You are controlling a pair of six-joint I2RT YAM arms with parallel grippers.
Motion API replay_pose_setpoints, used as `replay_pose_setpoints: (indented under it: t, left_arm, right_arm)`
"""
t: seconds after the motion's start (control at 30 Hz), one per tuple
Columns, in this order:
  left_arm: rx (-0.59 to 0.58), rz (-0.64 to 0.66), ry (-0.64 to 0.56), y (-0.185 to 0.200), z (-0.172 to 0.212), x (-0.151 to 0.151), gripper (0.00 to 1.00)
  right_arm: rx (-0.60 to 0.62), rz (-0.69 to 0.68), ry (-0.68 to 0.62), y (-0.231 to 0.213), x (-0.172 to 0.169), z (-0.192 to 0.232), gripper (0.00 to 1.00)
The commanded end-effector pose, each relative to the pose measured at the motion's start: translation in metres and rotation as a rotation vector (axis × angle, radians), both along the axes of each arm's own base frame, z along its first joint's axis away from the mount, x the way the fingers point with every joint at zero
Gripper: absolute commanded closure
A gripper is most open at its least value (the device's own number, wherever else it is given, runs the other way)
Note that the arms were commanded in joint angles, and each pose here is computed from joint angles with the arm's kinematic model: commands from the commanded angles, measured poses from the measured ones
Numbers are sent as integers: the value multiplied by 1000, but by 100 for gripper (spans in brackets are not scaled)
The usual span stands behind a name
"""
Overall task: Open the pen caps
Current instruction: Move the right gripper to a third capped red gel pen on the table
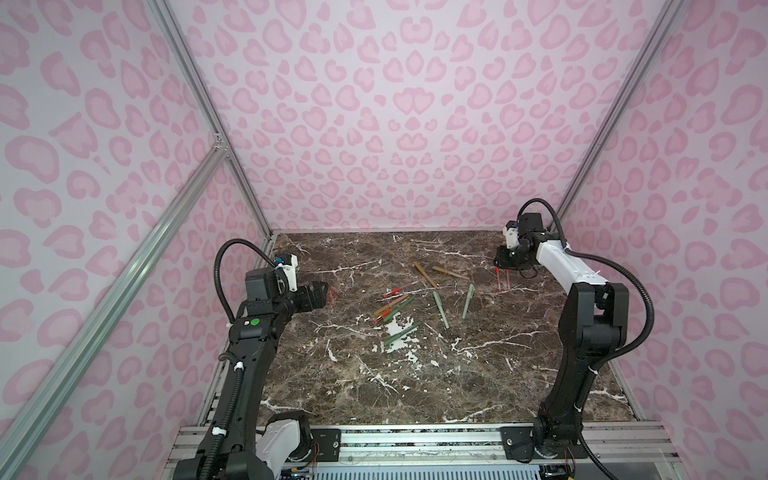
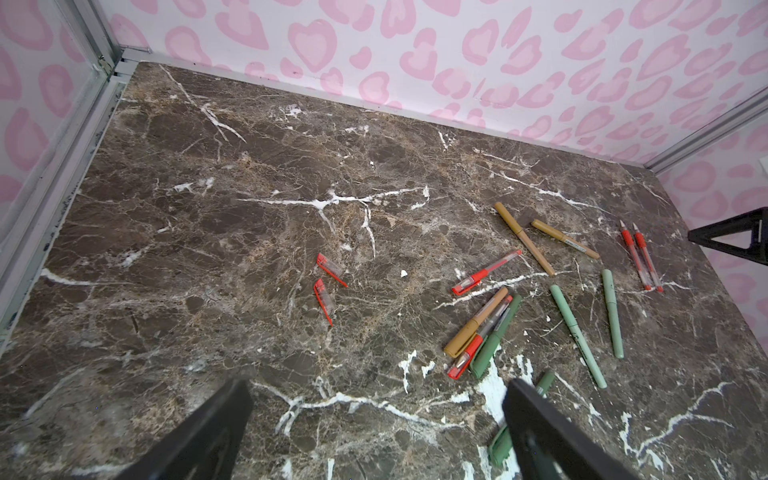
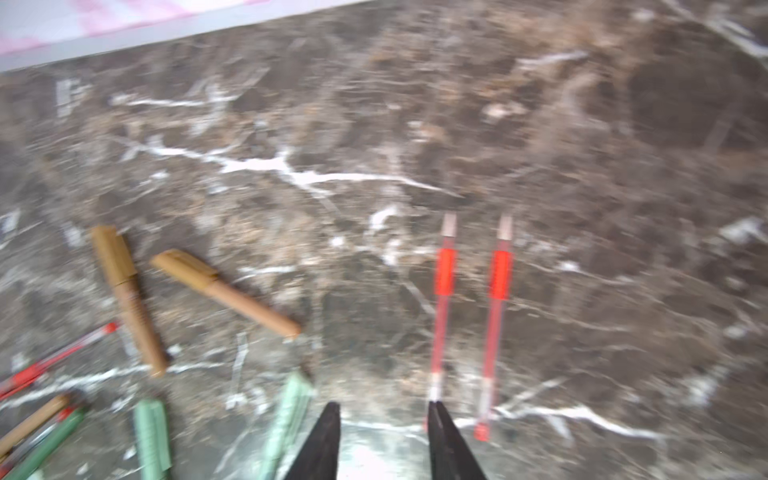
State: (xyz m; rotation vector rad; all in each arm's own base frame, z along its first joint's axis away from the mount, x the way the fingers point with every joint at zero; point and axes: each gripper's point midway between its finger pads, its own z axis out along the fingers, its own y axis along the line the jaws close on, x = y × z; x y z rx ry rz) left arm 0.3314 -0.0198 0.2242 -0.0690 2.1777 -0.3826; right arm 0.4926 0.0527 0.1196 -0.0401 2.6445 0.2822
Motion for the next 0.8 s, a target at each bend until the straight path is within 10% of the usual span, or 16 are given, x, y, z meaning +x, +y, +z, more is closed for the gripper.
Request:
replay_pose_setpoints:
  t: [0.0, 0.33, 0.77]
  left_arm:
    - [3, -13, -52, -1, 12, 4, 2]
    - [9, -17, -54, -1, 9, 4, 2]
    - [11, -15, -53, -1, 13, 4, 2]
  right_arm:
    - [-13, 179, 2, 46, -6, 0, 51]
    - [-104, 639, 1, 184, -25, -23, 45]
    - [-123, 872, 3, 280, -13, -72, 42]
